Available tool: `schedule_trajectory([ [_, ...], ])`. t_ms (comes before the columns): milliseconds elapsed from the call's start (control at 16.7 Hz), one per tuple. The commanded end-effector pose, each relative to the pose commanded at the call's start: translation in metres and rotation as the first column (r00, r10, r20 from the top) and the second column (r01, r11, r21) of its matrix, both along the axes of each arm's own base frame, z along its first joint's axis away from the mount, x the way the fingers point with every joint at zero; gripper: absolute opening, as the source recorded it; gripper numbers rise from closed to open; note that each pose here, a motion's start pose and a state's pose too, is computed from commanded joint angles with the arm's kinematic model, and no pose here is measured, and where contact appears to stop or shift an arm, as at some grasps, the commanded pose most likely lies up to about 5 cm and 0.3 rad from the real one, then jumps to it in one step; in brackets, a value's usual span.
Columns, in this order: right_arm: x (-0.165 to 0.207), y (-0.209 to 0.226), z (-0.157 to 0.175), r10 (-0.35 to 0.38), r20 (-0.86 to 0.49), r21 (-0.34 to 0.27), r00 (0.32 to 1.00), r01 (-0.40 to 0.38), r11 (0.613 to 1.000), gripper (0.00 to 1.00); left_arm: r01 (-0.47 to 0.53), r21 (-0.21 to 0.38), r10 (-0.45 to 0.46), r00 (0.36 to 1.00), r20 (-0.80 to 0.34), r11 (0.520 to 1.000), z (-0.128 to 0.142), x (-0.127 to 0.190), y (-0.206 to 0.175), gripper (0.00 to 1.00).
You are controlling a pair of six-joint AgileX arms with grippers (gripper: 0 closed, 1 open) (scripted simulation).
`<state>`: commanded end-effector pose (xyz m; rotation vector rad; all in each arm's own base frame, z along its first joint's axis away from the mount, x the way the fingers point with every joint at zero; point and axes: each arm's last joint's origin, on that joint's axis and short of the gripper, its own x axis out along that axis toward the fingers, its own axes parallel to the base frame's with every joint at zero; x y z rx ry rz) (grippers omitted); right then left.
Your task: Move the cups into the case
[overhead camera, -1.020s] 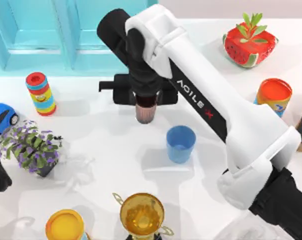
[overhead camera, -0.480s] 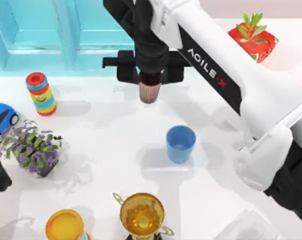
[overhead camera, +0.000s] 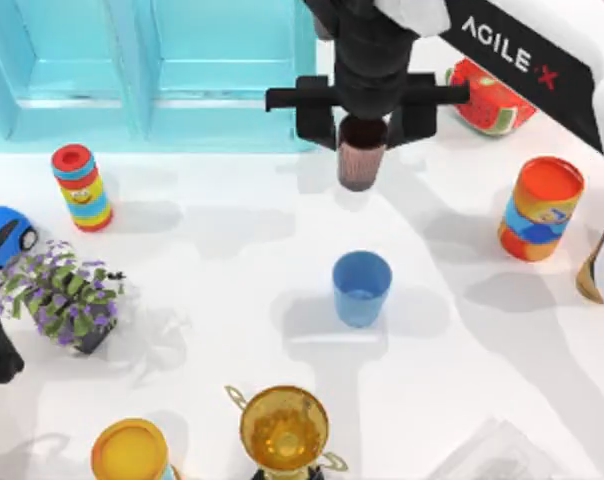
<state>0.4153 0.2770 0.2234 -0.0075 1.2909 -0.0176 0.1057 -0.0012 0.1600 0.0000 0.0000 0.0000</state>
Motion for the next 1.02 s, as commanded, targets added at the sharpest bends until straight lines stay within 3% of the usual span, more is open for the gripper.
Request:
schedule_trajectory([
  [300,-0.015,-0.03,0.017,0.001,0.013,0.012,1.0,-0.001,1.0,0.0,0.0,0.0,0.0,1.0,0.0,1.0,0.0,0.0,0.0,1.0],
  [780,-0.017,-0.037,0.021,0.004,0.019,0.008,1.0,-0.004,1.0,0.0,0.0,0.0,0.0,1.0,0.0,1.0,0.0,0.0,0.0,1.0],
  [1020,-0.01,-0.11,0.042,-0.008,0.041,-0.051,0.999,0.01,0.999,0.0,0.0,0.0,0.0,1.0,0.0,1.0,0.0,0.0,0.0,1.0],
])
